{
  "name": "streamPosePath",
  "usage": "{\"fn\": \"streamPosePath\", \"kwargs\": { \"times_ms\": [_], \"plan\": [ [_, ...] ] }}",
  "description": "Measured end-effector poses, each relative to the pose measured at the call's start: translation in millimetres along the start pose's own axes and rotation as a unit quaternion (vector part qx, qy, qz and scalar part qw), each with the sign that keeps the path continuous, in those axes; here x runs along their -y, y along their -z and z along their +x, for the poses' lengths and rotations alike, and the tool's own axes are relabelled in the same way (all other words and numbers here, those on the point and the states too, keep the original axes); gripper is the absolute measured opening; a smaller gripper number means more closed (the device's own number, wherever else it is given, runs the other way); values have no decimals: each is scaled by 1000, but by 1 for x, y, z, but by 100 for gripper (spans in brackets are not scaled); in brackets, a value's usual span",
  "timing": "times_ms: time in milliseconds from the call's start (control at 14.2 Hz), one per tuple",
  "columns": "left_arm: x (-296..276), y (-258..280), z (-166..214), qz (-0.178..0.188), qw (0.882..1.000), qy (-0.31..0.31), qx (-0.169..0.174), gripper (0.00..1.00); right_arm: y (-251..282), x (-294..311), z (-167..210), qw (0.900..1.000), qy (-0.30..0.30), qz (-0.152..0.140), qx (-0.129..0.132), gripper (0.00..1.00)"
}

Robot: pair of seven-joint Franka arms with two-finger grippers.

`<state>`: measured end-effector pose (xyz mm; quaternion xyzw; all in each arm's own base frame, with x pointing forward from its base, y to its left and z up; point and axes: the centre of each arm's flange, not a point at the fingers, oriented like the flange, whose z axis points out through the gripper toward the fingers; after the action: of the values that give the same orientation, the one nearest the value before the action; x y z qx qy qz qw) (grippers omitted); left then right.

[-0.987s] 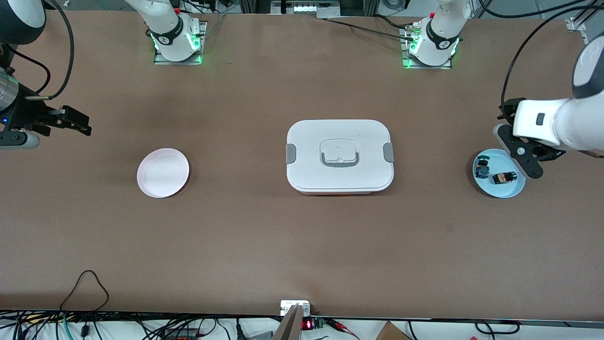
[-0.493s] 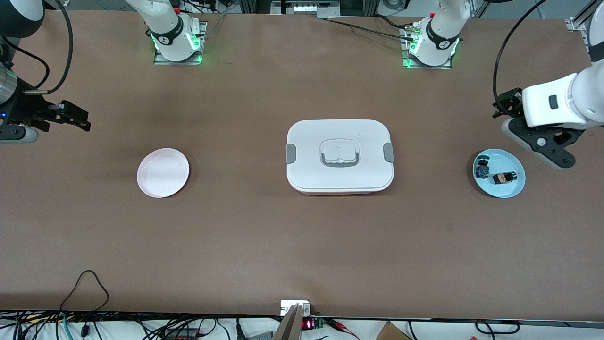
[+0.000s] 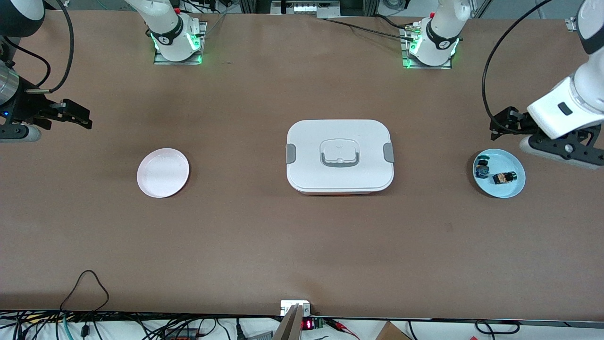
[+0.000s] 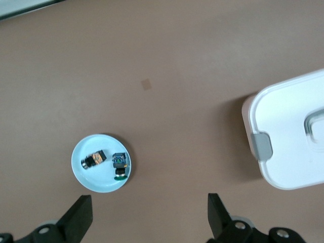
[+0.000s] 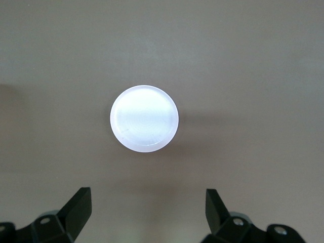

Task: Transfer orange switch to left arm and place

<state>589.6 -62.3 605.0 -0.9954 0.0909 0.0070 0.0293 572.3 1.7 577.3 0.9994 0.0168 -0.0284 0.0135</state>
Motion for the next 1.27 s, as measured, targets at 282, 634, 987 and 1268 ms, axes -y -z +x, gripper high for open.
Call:
{"fn": "streamPosePath", "kwargs": {
  "times_ms": [282, 634, 987, 1268],
  "plan": [
    [5, 2, -38, 8, 996, 84, 1, 100, 0, 0, -1, 1000, 0, 0, 3, 100],
    [7, -3, -39, 7, 996, 87, 1, 100, -1, 0, -1, 1000, 0, 0, 6, 100],
    [6, -6, -37, 7, 996, 85, 1, 100, -1, 0, -2, 1000, 0, 0, 7, 100],
    [3, -6, -37, 7, 997, 82, 1, 100, -1, 0, -2, 1000, 0, 0, 7, 100]
  ]
}}
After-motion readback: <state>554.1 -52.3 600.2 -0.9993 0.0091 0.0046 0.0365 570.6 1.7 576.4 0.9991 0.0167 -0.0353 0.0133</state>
